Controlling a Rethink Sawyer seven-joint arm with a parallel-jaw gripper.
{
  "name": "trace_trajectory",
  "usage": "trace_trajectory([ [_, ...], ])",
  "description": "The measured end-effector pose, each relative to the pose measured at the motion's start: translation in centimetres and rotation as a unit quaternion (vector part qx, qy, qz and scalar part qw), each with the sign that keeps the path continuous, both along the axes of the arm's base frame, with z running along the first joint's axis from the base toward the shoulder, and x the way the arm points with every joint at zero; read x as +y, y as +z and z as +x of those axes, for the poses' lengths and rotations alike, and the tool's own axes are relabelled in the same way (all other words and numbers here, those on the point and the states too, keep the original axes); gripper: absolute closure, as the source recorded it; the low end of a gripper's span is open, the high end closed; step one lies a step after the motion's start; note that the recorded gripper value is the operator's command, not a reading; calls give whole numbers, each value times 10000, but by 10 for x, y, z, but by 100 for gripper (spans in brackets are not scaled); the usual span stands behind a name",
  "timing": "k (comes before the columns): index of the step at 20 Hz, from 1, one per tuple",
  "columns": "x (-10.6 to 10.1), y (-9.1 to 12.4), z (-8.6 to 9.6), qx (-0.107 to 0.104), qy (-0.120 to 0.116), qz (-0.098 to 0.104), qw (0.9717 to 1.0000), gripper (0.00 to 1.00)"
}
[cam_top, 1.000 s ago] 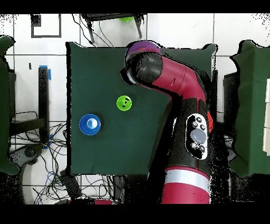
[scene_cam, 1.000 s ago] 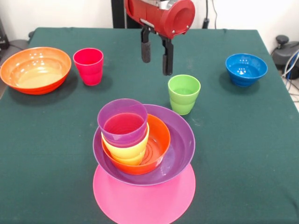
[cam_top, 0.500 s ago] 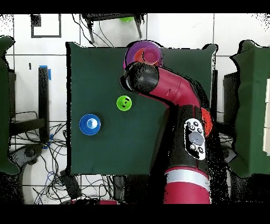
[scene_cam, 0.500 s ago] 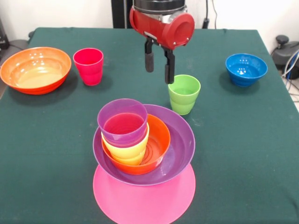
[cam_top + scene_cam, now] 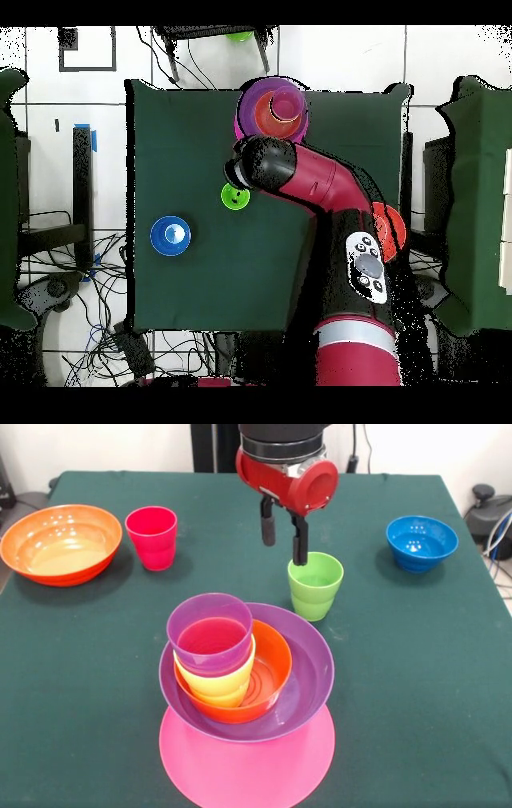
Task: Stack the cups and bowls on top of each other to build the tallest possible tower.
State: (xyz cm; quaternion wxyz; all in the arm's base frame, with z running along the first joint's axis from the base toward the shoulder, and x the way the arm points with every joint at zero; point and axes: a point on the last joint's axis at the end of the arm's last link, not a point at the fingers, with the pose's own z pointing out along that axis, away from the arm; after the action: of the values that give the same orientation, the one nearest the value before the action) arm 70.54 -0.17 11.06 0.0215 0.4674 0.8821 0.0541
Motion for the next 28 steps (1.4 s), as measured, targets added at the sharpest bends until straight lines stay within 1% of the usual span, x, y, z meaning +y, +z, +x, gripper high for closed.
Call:
trace_trajectory([
  [2, 0, -1, -2, 24, -5, 16, 10000, 0],
  [5, 4, -7, -17, 134, -16, 87, 9999, 0],
  [12, 16, -14, -37, 158, 8, 114, 9998, 0],
  [14, 17, -15, -39, 160, 12, 117, 9998, 0],
  [16, 21, -17, -45, 161, 27, 125, 9998, 0],
  [22, 25, -23, -51, 121, 33, 115, 9999, 0],
  [28, 23, -27, -51, 1, -4, 59, 10000, 0],
])
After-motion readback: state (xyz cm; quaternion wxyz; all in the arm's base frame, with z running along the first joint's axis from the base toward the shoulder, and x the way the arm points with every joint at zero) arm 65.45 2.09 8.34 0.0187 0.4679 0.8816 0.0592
